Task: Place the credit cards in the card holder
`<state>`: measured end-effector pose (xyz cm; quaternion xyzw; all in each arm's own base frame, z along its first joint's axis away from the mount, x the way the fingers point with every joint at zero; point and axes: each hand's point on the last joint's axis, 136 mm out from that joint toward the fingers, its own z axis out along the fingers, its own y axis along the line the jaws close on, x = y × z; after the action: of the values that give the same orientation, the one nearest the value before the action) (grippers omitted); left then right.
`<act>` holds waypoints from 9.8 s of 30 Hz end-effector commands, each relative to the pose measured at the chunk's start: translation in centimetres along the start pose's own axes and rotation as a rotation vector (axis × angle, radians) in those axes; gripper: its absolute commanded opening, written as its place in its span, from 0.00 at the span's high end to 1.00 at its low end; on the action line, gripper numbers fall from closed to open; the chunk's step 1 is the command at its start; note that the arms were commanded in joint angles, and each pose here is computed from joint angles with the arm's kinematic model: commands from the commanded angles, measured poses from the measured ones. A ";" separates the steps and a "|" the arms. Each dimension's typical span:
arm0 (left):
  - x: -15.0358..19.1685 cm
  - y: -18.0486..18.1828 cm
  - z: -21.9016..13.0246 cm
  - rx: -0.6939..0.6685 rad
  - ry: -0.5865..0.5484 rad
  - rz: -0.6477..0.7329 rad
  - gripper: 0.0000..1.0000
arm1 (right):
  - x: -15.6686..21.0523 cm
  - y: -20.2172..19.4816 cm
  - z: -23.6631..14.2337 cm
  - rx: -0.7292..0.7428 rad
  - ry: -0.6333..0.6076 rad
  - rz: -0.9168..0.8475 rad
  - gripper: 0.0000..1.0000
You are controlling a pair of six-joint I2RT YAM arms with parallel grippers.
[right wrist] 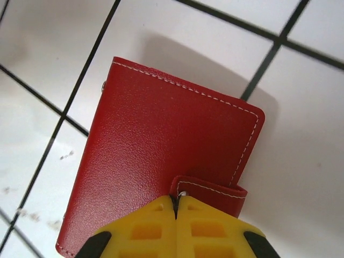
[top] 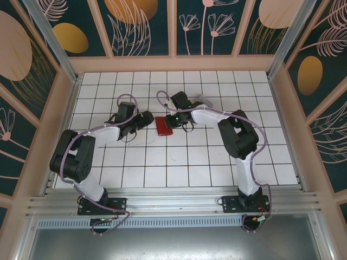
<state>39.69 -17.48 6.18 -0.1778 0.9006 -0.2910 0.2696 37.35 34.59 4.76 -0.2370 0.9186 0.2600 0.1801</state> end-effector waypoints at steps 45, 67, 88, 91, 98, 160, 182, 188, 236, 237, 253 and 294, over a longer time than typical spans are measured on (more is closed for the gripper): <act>1.1 -3.5 3.1 0.074 0.073 -0.029 0.28 | -2.8 -1.2 -7.2 -0.158 -0.207 0.201 1.00; 1.9 -4.6 2.7 0.230 0.106 -0.096 0.40 | -4.3 2.1 -7.9 -0.239 -0.202 0.148 1.00; 2.8 -0.8 2.1 0.078 0.111 -0.005 1.00 | -2.1 -3.4 -9.1 -0.044 -0.218 0.201 0.68; 2.7 -0.8 2.1 0.061 0.122 0.023 1.00 | -3.0 -2.4 -9.8 -0.078 -0.220 0.165 0.66; 2.7 -1.0 2.4 0.071 0.124 0.017 1.00 | -2.3 1.1 -7.9 -0.240 -0.133 0.159 0.63; 3.0 -1.1 2.9 0.098 0.137 0.004 1.00 | 0.7 -1.9 -2.4 -0.042 -0.011 0.220 0.58; 3.4 -0.7 3.0 0.099 0.142 -0.006 1.00 | 1.6 -1.0 -0.5 -0.077 0.046 0.220 0.58; 3.6 -0.8 3.1 0.109 0.145 -0.016 1.00 | 1.0 0.5 -0.5 -0.111 0.045 0.201 0.58; 3.9 -0.5 2.6 0.112 0.140 -0.021 1.00 | 0.1 -1.7 -0.5 -0.020 0.011 0.214 0.56; 3.8 -0.5 2.6 0.110 0.139 -0.022 1.00 | 0.3 -1.7 -0.3 -0.025 0.016 0.217 0.56; 4.4 -0.1 3.4 0.120 0.153 -0.040 1.00 | 1.8 1.8 2.6 -0.134 0.097 0.216 0.55; 2.8 0.4 -1.2 -0.009 0.041 0.056 0.52 | -0.4 -0.2 -3.6 -0.101 -0.059 0.235 0.55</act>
<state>36.47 -17.92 4.42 -0.1688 0.9077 -0.2973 0.2431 37.72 34.24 8.71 -0.1300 0.9039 0.3737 0.1626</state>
